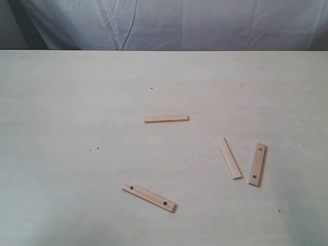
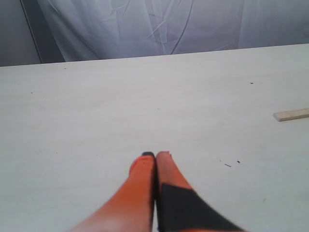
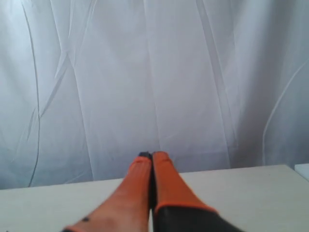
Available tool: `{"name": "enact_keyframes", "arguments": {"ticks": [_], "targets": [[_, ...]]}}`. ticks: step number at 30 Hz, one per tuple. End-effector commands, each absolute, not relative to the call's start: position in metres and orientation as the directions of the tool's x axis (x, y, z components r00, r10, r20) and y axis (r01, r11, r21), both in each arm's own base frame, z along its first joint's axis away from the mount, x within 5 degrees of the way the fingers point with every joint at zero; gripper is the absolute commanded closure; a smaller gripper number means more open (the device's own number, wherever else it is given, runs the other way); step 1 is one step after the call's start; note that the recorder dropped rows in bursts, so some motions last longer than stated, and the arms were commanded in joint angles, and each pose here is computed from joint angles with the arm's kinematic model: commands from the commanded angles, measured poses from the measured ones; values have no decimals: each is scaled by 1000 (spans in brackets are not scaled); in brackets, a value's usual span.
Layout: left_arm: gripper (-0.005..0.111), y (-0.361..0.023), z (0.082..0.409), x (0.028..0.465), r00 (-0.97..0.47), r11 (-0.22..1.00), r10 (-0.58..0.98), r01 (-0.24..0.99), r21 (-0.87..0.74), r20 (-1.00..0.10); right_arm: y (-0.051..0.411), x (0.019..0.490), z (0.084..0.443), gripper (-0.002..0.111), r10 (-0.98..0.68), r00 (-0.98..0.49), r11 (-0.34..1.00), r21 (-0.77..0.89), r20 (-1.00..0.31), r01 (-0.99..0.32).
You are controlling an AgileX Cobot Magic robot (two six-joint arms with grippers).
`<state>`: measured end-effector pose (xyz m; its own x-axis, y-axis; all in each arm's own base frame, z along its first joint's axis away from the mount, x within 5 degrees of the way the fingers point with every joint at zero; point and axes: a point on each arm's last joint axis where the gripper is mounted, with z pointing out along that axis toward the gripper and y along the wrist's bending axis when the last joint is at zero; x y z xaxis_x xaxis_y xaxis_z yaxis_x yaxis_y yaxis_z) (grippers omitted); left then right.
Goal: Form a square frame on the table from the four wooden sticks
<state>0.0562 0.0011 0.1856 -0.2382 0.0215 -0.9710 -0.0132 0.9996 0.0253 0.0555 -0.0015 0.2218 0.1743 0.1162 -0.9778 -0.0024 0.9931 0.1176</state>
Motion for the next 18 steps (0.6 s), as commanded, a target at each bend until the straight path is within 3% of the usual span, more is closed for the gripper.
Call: {"name": "enact_keyframes", "arguments": {"ticks": [1, 13, 18], "targets": [[107, 1, 186, 56, -222, 1000, 14, -14, 18, -975, -2, 54, 225, 109, 118, 223, 993, 122, -968, 4], [107, 1, 186, 56, -222, 1000, 14, -14, 18, -975, -3, 54, 228, 109, 109, 244, 993, 114, -964, 6], [107, 1, 186, 56, -222, 1000, 14, -14, 18, -975, 0, 48, 262, 109, 19, 204, 1000, 21, -979, 6]]}}
